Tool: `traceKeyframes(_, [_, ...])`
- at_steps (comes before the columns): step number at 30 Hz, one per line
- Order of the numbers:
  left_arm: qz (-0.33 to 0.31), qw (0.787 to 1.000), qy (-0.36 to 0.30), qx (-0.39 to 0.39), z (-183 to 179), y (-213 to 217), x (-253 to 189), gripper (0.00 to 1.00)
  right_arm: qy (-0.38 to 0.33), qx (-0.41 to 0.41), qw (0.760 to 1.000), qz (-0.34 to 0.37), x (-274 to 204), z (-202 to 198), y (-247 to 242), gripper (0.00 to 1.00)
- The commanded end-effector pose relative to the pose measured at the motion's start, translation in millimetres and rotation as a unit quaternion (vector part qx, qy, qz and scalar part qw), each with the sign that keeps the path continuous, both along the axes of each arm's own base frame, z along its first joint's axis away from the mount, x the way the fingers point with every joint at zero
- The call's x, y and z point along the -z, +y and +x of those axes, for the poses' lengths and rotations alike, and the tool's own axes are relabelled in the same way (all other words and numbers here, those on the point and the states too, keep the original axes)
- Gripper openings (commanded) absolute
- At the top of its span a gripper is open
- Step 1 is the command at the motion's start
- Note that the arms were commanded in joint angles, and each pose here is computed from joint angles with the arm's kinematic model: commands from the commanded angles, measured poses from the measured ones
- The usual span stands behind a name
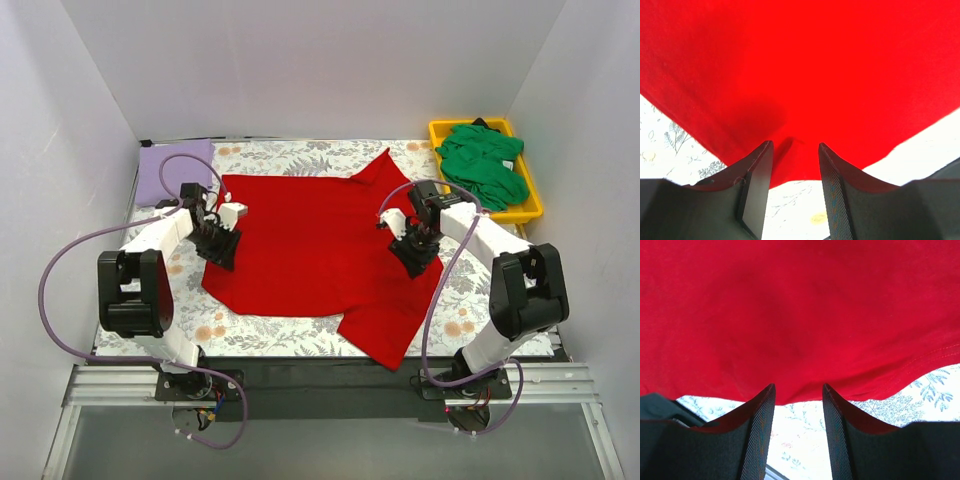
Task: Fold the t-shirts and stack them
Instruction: Flatten the tshirt out
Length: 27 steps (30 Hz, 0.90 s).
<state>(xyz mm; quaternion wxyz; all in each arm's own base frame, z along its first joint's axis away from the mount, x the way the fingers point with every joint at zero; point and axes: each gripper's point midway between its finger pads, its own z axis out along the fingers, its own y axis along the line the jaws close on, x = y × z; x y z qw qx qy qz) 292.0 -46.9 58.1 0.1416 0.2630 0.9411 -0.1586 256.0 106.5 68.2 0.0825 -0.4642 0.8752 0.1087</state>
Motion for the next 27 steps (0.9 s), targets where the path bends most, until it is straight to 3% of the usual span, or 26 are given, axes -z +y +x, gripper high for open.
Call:
traceKeyframes(1, [0.053,0.998,-0.044,0.014,7,13,-6,0.4,-0.021,0.015,1.0,-0.009,9,10,0,0.49])
traceKeyframes(8, [0.076,0.996,-0.032,0.023,0,12,7,0.4,0.003,0.031,0.999,-0.033,34,7,-6,0.49])
traceKeyframes(22, [0.124,0.992,-0.015,0.027,-21,22,30,0.4,0.008,0.038,0.999,-0.038,38,9,-6,0.49])
traceKeyframes(27, [0.151,0.988,-0.028,0.035,-30,33,16,0.38,0.005,0.038,0.998,-0.047,38,10,-10,0.49])
